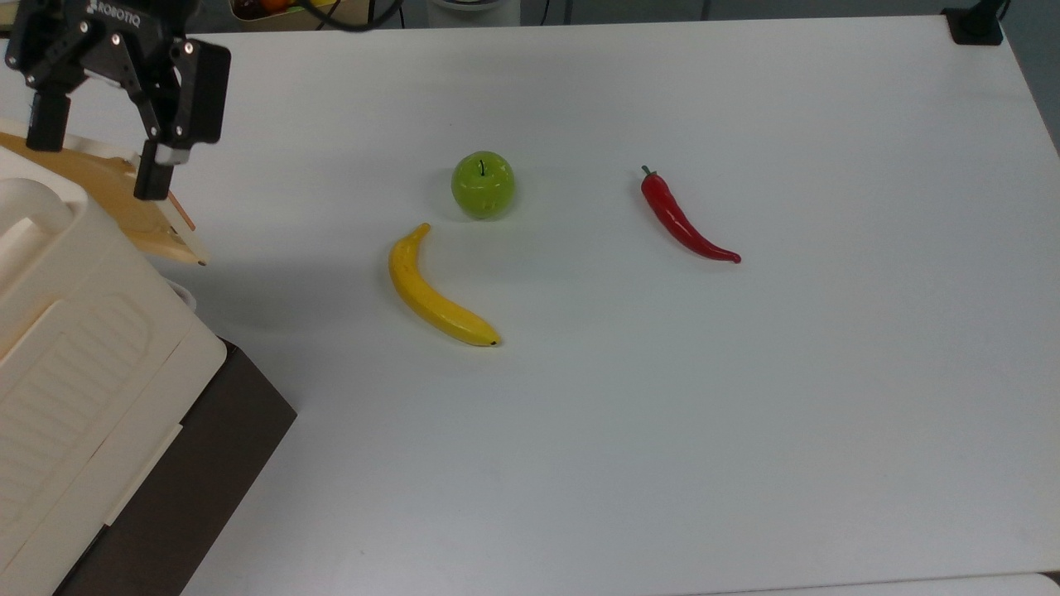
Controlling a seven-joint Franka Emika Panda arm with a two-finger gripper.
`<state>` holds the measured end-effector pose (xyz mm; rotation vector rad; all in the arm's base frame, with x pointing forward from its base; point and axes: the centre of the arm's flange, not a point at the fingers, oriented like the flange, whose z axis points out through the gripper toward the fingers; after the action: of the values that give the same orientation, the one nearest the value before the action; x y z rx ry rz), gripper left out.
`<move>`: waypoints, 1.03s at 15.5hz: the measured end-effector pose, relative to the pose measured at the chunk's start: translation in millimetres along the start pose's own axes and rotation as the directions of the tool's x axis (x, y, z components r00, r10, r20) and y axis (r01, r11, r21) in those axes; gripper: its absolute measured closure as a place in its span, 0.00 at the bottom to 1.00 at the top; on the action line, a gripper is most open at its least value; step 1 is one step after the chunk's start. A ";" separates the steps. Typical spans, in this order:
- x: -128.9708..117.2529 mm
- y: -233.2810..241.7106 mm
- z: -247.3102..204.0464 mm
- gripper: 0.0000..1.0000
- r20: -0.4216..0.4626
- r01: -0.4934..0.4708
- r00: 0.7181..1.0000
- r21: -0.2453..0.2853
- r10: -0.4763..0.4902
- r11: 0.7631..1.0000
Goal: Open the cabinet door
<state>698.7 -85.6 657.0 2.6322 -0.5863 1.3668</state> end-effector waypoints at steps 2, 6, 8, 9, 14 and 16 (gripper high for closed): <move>-2.0 -0.2 3.5 0.00 0.004 0.001 1.000 -0.001 -0.001 1.000; -4.6 0.5 6.3 0.00 0.011 0.002 1.000 -0.003 -0.002 1.000; -8.3 2.0 9.6 0.00 0.021 0.003 1.000 -0.008 -0.003 1.000; -10.1 3.4 11.0 0.00 0.032 0.007 0.999 -0.014 -0.006 1.000; -11.4 14.5 1.4 0.00 0.128 0.069 0.990 -0.068 -0.060 0.995; -12.1 19.6 -5.3 0.00 0.180 0.110 0.979 -0.087 -0.093 0.990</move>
<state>680.7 -98.7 648.9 2.6808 -0.5147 1.0579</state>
